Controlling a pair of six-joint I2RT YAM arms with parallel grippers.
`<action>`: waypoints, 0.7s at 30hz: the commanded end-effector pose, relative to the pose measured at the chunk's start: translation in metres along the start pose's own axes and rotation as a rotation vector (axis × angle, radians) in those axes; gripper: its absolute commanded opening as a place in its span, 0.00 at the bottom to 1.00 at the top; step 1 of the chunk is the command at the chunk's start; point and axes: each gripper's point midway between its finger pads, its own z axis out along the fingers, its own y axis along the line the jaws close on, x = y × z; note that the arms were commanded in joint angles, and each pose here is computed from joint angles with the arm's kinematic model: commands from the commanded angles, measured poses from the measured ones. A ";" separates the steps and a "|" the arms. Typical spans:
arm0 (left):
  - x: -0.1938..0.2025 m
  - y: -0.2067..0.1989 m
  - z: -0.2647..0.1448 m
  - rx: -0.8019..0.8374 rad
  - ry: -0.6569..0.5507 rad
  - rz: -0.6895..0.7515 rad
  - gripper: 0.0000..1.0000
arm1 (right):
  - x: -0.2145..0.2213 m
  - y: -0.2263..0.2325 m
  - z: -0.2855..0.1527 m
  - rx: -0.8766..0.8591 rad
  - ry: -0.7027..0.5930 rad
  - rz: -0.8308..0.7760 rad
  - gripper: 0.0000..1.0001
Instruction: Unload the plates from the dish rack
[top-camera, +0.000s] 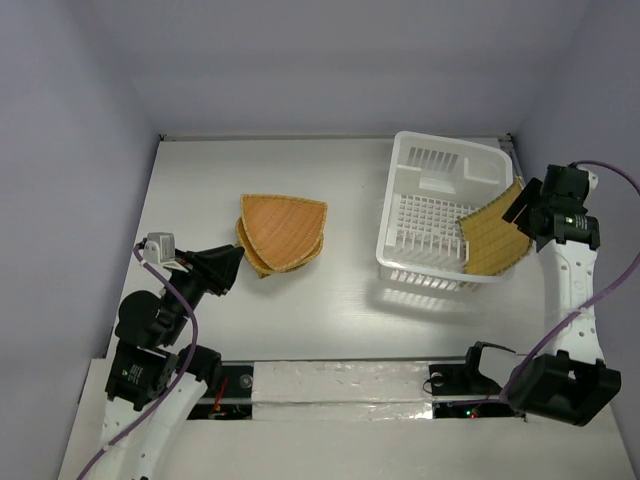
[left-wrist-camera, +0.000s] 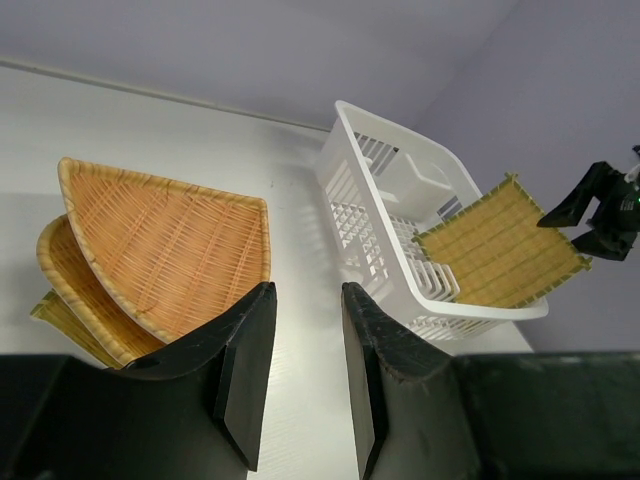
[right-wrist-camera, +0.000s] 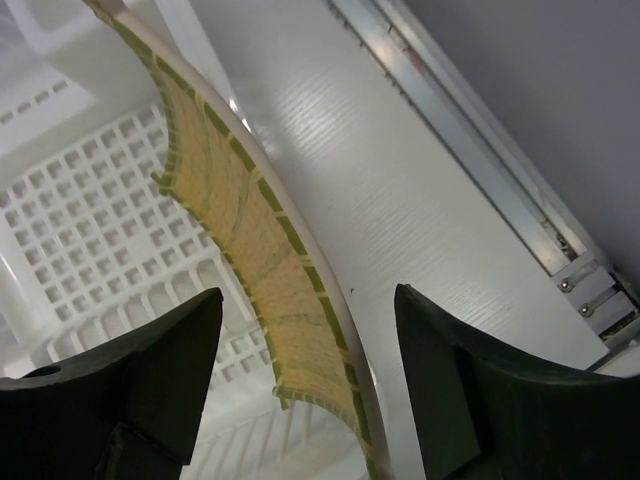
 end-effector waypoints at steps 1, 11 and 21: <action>-0.007 -0.005 0.002 0.024 -0.034 0.017 0.30 | 0.004 0.009 0.012 -0.093 0.025 -0.035 0.74; -0.007 -0.006 0.003 0.030 -0.028 0.017 0.29 | -0.001 0.015 0.018 -0.119 0.028 -0.041 0.28; -0.006 -0.007 0.002 0.042 -0.030 0.018 0.29 | -0.033 0.004 -0.009 -0.074 -0.050 -0.064 0.00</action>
